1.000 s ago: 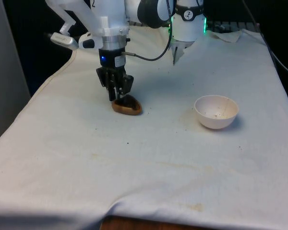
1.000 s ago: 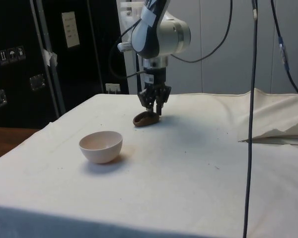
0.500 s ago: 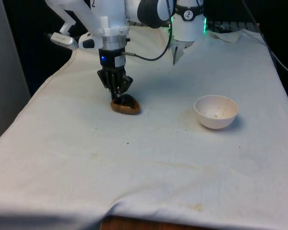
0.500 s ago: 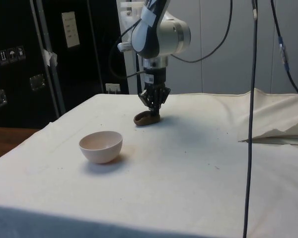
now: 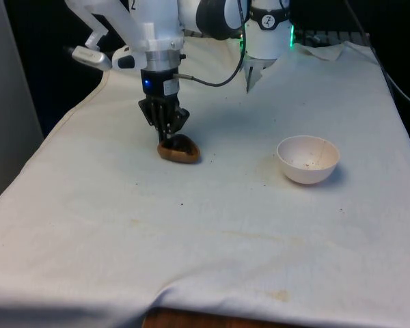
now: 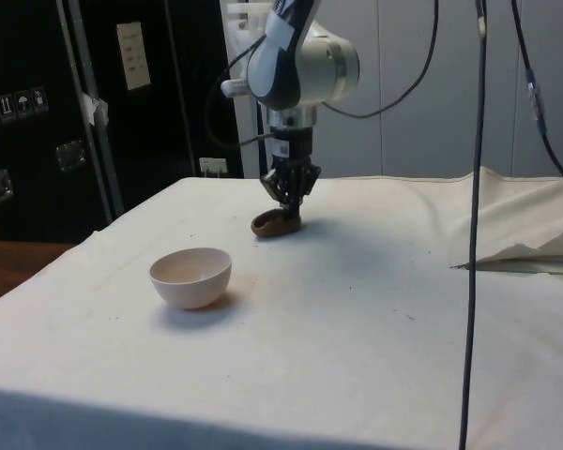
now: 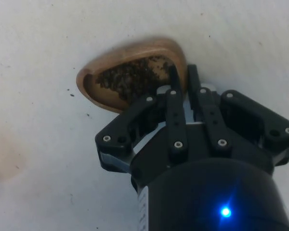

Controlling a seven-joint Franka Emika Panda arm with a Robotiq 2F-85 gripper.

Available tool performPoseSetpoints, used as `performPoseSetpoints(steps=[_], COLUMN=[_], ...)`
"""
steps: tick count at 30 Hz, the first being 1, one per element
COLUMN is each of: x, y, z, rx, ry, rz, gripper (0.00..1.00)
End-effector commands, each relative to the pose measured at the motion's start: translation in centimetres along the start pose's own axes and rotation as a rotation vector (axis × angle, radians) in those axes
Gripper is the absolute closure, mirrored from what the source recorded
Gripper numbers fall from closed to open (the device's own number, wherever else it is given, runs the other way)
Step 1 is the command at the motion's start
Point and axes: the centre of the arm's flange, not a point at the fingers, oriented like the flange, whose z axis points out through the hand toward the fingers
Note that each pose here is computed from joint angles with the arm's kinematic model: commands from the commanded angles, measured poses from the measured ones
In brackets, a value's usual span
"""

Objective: Pour the coffee beans from the cup into the bowl.

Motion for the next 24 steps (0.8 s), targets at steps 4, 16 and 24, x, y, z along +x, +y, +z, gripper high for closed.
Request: performPoseSetpoints(steps=[4,16,24], x=[0.2,-0.4,-0.9], y=[-0.4,-2.6,-4.6], z=[-1.3,-5.0,-7.4], rx=[0.005,0.020,0.016], ry=[0.006,0.015,0.017], rz=[-0.001,-0.026,-0.049], gripper=[1.00,1.00,1.00])
